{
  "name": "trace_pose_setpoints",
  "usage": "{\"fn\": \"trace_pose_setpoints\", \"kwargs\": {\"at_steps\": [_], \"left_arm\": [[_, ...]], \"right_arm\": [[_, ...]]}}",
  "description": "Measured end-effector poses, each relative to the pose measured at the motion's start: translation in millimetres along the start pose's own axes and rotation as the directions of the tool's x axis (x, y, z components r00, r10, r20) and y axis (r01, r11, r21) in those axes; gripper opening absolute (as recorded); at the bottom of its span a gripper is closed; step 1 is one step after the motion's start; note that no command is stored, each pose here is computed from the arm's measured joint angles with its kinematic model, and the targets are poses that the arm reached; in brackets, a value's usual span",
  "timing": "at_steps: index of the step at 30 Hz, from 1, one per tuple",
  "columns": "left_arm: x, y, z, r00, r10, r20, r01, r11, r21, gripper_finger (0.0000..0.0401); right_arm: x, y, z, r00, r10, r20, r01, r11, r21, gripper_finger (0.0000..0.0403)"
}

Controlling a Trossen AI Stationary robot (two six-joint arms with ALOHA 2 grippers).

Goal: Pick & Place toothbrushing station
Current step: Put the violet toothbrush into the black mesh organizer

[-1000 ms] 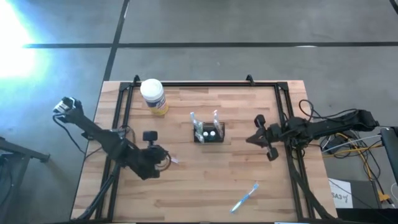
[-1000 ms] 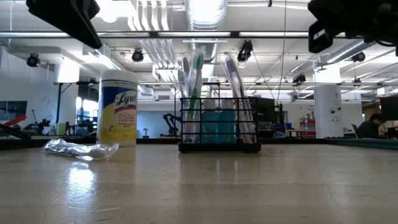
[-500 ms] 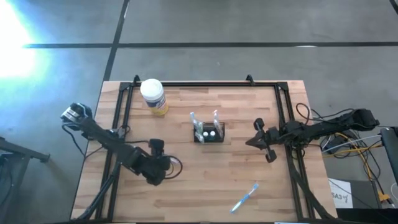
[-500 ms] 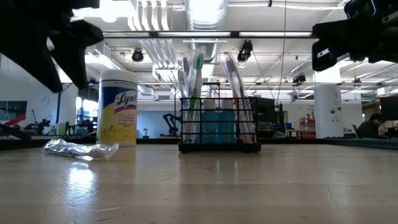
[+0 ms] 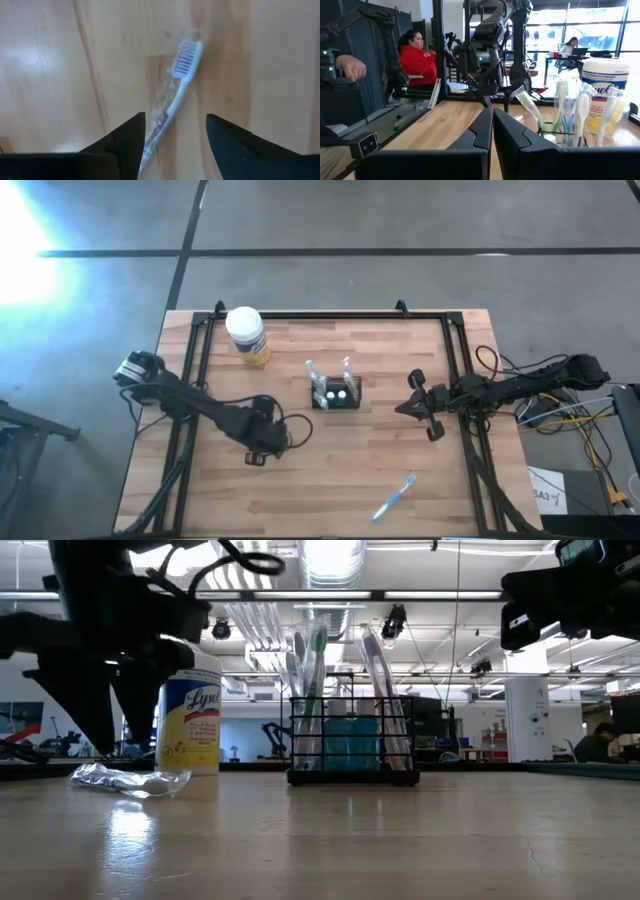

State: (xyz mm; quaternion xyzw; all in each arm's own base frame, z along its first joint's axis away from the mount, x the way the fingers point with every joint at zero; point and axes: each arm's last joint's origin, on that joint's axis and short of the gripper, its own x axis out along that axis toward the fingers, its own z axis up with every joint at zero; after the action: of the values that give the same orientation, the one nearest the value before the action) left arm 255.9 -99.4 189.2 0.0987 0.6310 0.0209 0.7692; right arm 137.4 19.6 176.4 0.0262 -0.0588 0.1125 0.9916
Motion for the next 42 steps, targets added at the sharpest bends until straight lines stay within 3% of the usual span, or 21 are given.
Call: {"fn": "trace_pose_setpoints", "kwargs": {"at_steps": [9, 17, 21, 27, 30, 35, 38, 42], "left_arm": [[30, 6, -7, 0.995, -0.044, -0.091, 0.046, 0.999, 0.020, 0.0209], [47, 13, -17, 0.995, -0.064, -0.081, 0.062, 0.998, -0.021, 0.0190], [48, 13, -18, 0.993, -0.077, -0.085, 0.075, 0.997, -0.036, 0.0146], [49, 13, -17, 0.994, -0.082, -0.076, 0.081, 0.997, -0.017, 0.0023], [49, 15, -15, 0.997, -0.051, -0.053, 0.050, 0.999, -0.019, 0.0022], [39, 14, -14, 1.000, -0.029, 0.002, 0.029, 0.999, -0.017, 0.0022], [20, 12, -8, 0.992, 0.014, 0.124, -0.011, 1.000, -0.029, 0.0011], [-10, 9, -4, 0.946, 0.043, 0.323, -0.027, 0.998, -0.054, 0.0011]], "right_arm": [[0, 0, 0, 1.000, 0.001, 0.004, -0.001, 1.000, -0.004, 0.0013], [0, 0, 1, 1.000, 0.001, 0.006, -0.001, 1.000, -0.004, 0.0013], [0, 0, 1, 1.000, 0.001, 0.007, -0.001, 1.000, -0.012, 0.0013], [0, 0, 1, 1.000, 0.002, 0.006, -0.002, 1.000, -0.011, 0.0013], [0, 0, 1, 1.000, 0.002, 0.005, -0.002, 1.000, -0.011, 0.0013], [0, 0, 1, 1.000, 0.002, 0.005, -0.002, 1.000, -0.011, 0.0013], [0, 0, 1, 1.000, 0.002, 0.010, -0.002, 1.000, -0.012, 0.0013], [0, 0, 2, 1.000, 0.001, 0.020, -0.001, 1.000, -0.013, 0.0013]]}}
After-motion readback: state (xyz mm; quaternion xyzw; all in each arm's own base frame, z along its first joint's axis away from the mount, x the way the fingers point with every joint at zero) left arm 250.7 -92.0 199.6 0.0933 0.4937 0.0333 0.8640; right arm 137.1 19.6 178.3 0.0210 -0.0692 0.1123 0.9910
